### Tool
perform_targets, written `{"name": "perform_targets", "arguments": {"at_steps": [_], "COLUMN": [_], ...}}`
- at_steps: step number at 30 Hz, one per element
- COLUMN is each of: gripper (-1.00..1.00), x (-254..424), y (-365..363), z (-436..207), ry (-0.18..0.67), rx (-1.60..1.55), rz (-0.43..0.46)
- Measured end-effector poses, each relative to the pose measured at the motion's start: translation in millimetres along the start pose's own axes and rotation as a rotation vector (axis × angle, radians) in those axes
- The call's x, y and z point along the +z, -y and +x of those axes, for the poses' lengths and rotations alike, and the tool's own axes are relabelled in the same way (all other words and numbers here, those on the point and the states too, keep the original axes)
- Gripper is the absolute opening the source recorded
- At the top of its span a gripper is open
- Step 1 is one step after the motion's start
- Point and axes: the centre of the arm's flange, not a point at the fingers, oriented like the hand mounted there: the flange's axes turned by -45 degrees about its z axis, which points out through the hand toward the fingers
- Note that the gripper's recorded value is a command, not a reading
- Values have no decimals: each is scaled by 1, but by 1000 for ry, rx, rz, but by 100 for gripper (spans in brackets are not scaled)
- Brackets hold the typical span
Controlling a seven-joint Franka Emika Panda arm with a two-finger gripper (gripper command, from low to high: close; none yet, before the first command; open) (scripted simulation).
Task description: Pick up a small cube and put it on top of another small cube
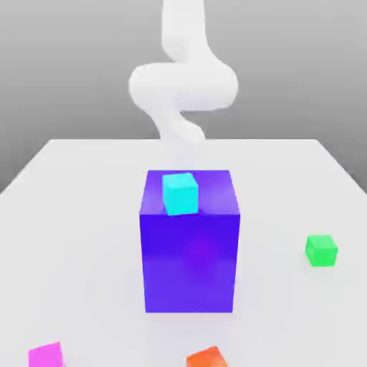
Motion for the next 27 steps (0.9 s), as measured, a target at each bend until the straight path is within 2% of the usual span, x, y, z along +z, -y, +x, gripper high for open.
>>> {"name": "perform_targets", "arguments": {"at_steps": [6, 13, 27], "gripper": [0, 0, 0], "x": [105, 221, 398], "y": [-38, -78, -163], "z": [-2, -31, -158], "ry": [151, 305, 588], "rx": [-46, -95, -226], "rz": [87, 149, 151]}}
